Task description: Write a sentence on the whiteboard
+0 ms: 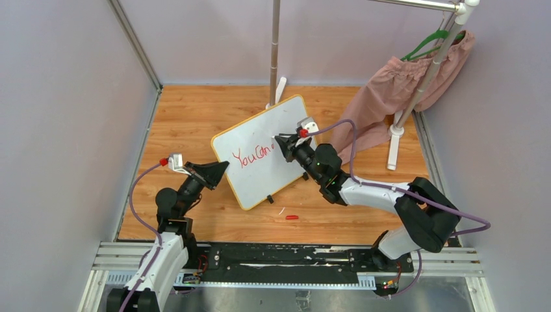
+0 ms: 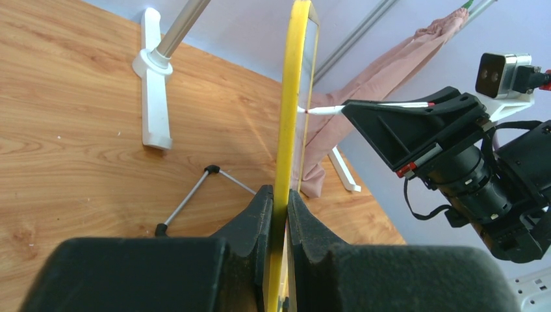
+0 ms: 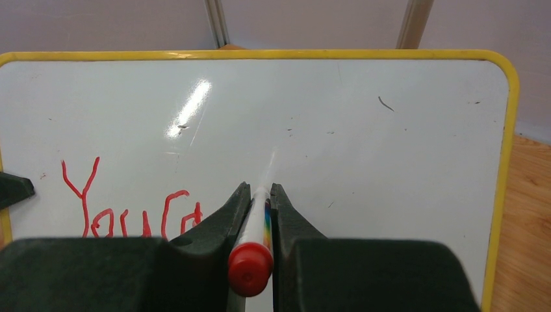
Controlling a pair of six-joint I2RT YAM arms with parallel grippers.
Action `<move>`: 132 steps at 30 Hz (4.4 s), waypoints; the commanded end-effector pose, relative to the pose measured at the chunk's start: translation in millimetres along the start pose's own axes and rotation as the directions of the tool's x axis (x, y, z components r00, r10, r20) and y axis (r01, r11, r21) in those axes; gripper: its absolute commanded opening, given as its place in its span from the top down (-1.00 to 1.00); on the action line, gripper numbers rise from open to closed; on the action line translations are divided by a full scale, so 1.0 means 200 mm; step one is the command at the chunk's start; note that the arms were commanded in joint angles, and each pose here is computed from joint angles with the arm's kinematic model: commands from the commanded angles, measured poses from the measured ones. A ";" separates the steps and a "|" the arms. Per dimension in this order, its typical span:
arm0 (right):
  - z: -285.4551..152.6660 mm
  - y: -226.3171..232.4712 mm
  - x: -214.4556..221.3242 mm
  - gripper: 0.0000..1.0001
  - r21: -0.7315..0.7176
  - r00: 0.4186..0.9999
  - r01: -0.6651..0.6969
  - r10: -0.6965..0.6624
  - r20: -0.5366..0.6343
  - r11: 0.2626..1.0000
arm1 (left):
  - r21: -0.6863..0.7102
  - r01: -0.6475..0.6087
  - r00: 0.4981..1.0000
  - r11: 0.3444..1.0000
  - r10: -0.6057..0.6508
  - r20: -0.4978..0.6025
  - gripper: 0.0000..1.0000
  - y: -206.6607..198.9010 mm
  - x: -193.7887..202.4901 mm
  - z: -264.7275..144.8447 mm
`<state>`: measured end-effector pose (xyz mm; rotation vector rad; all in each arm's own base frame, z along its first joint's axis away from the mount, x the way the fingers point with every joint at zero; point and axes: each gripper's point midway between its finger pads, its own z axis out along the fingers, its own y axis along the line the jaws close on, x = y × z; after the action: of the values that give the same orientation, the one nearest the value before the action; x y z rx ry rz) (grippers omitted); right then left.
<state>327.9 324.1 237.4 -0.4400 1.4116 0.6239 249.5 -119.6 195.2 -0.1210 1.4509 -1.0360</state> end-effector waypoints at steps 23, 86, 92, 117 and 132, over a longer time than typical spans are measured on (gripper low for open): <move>-0.15 -0.04 0.21 1.00 0.031 0.996 -0.028 0.031 -0.082 0.999 | -0.098 0.051 0.996 0.994 -0.057 -0.062 1.00 0.18 0.24 -0.13; -0.14 -0.14 0.20 1.00 0.091 0.996 -0.032 0.039 -0.074 0.995 | -0.097 0.046 0.997 0.994 -0.052 -0.064 1.00 0.18 0.25 -0.13; -0.12 -0.20 0.14 1.00 0.120 0.998 -0.027 0.034 -0.050 0.992 | -0.097 0.046 0.996 0.994 -0.053 -0.065 1.00 0.18 0.25 -0.13; -0.01 -0.08 0.05 1.00 0.028 0.999 -0.045 0.046 -0.027 0.999 | -0.094 0.043 0.997 0.995 -0.049 -0.063 1.00 0.18 0.24 -0.13; -0.02 0.01 0.07 1.00 -0.007 0.998 -0.050 0.050 -0.037 0.999 | -0.091 0.044 0.997 0.995 -0.050 -0.065 1.00 0.17 0.25 -0.13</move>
<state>329.5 311.1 219.2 -0.3976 1.4718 0.6339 250.4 -118.8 195.4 -0.1282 1.4486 -1.0311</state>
